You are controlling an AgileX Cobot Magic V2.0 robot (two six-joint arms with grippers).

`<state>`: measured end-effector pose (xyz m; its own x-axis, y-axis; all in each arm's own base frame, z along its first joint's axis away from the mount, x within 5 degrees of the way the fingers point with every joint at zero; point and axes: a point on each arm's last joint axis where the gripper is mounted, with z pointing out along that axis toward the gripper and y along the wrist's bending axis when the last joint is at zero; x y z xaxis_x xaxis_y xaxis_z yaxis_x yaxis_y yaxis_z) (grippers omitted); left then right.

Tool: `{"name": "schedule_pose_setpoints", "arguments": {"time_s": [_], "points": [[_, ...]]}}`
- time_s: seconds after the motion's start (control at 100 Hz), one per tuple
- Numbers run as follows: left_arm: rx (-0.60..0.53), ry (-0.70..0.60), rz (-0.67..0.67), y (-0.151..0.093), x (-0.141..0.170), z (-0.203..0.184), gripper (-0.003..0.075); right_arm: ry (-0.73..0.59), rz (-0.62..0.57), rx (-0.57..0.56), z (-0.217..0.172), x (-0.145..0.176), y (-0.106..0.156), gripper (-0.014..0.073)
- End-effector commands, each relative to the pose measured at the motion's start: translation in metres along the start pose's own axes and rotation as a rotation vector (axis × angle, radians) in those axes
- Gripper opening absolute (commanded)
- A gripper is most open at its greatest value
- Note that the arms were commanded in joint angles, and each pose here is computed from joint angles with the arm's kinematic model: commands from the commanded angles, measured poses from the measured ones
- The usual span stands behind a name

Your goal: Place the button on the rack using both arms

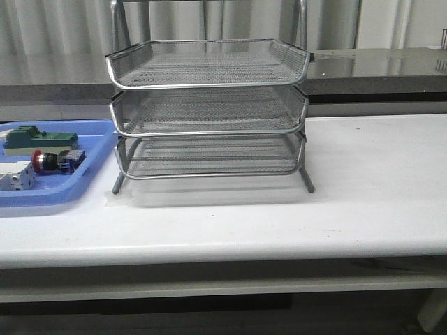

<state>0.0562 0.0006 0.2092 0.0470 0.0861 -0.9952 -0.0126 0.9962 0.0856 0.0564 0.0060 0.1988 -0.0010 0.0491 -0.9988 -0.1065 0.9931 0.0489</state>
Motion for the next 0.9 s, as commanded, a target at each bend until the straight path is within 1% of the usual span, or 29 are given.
{"name": "schedule_pose_setpoints", "arguments": {"time_s": [0.0,0.13,0.22,0.33,0.43,0.59,0.71,0.83,0.89], "points": [[0.006,-0.049,-0.008,-0.001,0.007,0.0,-0.002,-0.112,-0.001,-0.008,-0.003,-0.013,0.001,-0.0059],[0.006,-0.049,-0.008,-0.001,0.007,0.0,-0.002,-0.116,-0.001,-0.009,-0.003,-0.014,0.001,-0.0059],[0.006,-0.049,-0.008,-0.001,0.007,0.0,-0.002,-0.15,-0.001,-0.011,-0.003,-0.017,0.001,-0.0059],[0.006,-0.049,-0.008,-0.001,0.007,0.0,-0.002,-0.219,-0.001,-0.015,-0.004,-0.024,0.001,-0.0059],[0.006,-0.049,-0.008,-0.001,0.007,0.0,-0.002,-0.218,-0.001,-0.014,-0.006,-0.034,0.002,-0.0059],[0.006,-0.049,-0.008,-0.001,0.007,0.0,-0.002,-0.139,0.024,-0.012,-0.006,-0.059,0.003,-0.0059],[0.006,-0.049,-0.008,-0.001,0.007,0.0,-0.002,-0.071,0.033,-0.011,0.0,-0.088,0.005,-0.0059],[0.006,-0.049,-0.008,-0.001,0.007,0.0,-0.002,0.034,0.033,-0.006,0.016,-0.114,0.006,-0.0059],[0.006,-0.049,-0.008,-0.001,0.007,0.0,-0.002,0.11,0.036,-0.003,0.027,-0.124,0.007,-0.0059]]}}
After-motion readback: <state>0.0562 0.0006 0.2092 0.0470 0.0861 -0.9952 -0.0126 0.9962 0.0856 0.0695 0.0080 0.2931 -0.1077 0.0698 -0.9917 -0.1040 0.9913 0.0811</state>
